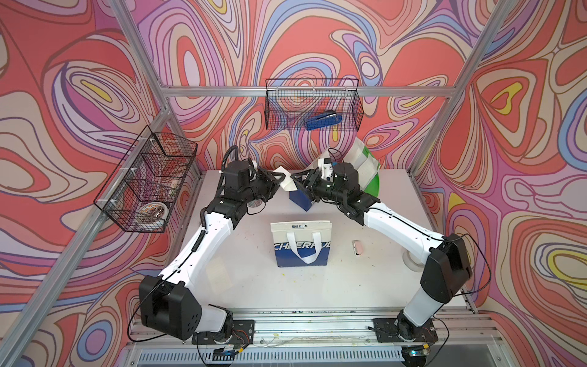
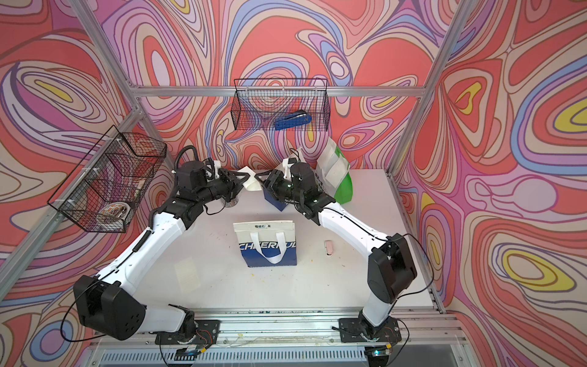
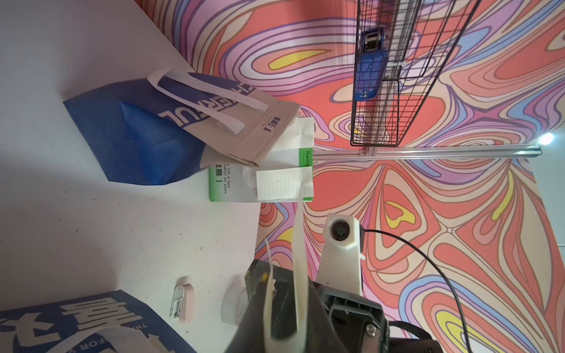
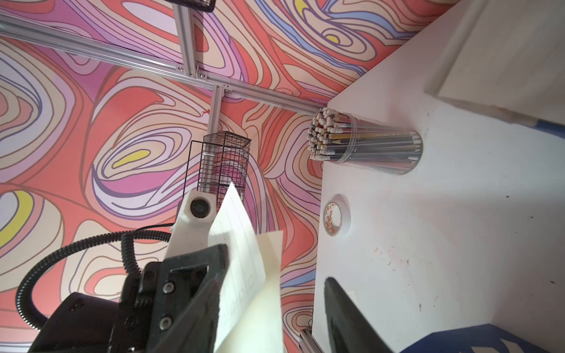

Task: Staple the receipts to the bags
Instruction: Pick up the receipt from the center of the board.

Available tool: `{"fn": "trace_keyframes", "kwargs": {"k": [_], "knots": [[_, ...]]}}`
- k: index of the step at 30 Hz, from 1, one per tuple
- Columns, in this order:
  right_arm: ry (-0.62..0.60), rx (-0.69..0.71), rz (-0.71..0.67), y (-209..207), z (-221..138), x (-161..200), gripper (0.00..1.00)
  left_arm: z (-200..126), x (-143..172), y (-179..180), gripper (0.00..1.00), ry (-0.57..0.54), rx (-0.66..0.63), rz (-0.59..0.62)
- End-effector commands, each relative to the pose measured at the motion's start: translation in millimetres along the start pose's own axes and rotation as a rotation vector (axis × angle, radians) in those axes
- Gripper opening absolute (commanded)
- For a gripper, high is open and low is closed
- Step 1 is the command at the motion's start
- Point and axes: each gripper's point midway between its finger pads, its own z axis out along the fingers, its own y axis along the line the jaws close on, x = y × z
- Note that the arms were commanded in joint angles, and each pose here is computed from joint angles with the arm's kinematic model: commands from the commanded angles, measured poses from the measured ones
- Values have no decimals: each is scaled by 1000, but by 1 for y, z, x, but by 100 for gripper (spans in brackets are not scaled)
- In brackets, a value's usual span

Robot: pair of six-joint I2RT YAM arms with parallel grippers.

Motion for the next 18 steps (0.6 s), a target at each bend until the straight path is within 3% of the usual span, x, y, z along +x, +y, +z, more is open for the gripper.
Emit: {"fn": "trace_keyframes", "kwargs": {"k": [1,10,18], "knots": [[-60,-86,-21,34,-5,-14,56,1,2,-28,20,8,87,38],[-77,-98,-66,38,-6,-17,46,-2,6,-30,20,7,98,54],[-98,-97,-128,45,-9,-21,46,-1,6,-27,20,5,97,48]]}}
